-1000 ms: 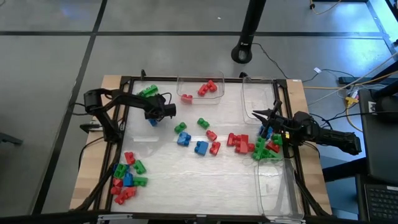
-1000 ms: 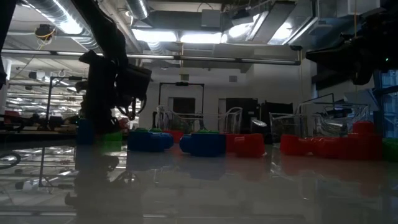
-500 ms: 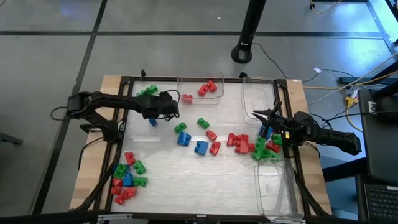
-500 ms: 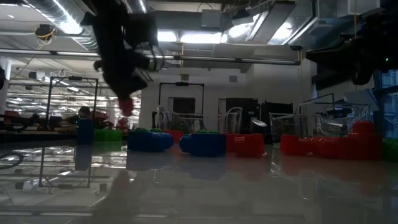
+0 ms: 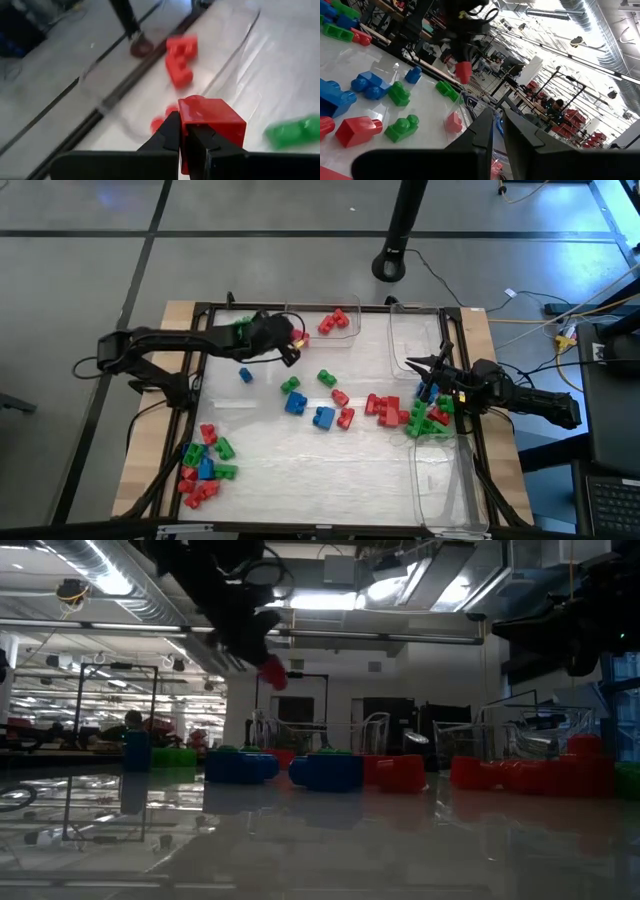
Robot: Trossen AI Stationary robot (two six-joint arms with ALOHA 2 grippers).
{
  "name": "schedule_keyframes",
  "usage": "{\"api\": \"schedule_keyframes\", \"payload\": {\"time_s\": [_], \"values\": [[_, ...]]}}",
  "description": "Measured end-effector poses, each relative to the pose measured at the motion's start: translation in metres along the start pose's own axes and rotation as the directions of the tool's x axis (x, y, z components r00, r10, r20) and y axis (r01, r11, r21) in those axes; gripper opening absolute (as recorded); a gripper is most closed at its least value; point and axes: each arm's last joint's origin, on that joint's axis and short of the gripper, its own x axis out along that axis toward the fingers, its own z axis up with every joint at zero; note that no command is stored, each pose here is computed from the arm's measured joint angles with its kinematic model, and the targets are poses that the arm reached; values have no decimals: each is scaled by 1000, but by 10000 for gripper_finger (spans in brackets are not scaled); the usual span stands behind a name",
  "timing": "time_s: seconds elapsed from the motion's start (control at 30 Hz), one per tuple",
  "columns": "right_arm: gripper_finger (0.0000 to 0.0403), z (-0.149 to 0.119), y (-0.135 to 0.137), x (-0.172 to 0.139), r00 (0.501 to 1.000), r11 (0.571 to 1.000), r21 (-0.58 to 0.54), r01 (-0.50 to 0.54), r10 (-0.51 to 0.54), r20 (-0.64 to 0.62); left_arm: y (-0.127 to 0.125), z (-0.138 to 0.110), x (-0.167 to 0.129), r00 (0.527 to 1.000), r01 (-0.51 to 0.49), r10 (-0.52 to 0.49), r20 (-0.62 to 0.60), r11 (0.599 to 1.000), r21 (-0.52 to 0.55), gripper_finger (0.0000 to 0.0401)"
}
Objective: Sort blocks
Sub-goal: Put the red game piece into the top left transparent bin
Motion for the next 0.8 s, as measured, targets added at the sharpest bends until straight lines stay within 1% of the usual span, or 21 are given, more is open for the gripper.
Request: {"api": "schedule_keyframes", "payload": {"time_s": [0.13, 0.23, 0.33, 0.47, 0.6, 0.7, 0.8], "values": [[44, 0, 0, 0, 1000, 1000, 0, 0, 0, 0, 7, 9, 13, 997, -10, 10, 77, 1000, -6, 0], [44, 0, 0, 0, 1000, 1000, 0, 1, -1, 0, 13, 11, 26, 994, -32, 34, 104, 999, -16, 1], [44, 0, 0, 0, 1000, 1000, 0, 2, -2, 0, 19, 11, 40, 993, -33, 36, 109, 999, -30, 1], [44, 0, 0, 0, 1000, 1000, 0, 6, -6, -4, 26, 10, 55, 991, -58, 65, 119, 997, -58, 1], [44, 0, 0, 0, 1000, 1000, 0, 7, -7, -5, 32, 4, 67, 993, -78, 82, 87, 996, -48, 4], [44, 0, 0, 0, 1000, 1000, 0, 4, -4, -8, 36, 1, 73, 994, -87, 92, 65, 994, -66, 28], [44, -1, 0, 0, 1000, 1000, -1, 2, -2, -10, 40, 0, 76, 995, -75, 79, 59, 994, -74, 72]]}}
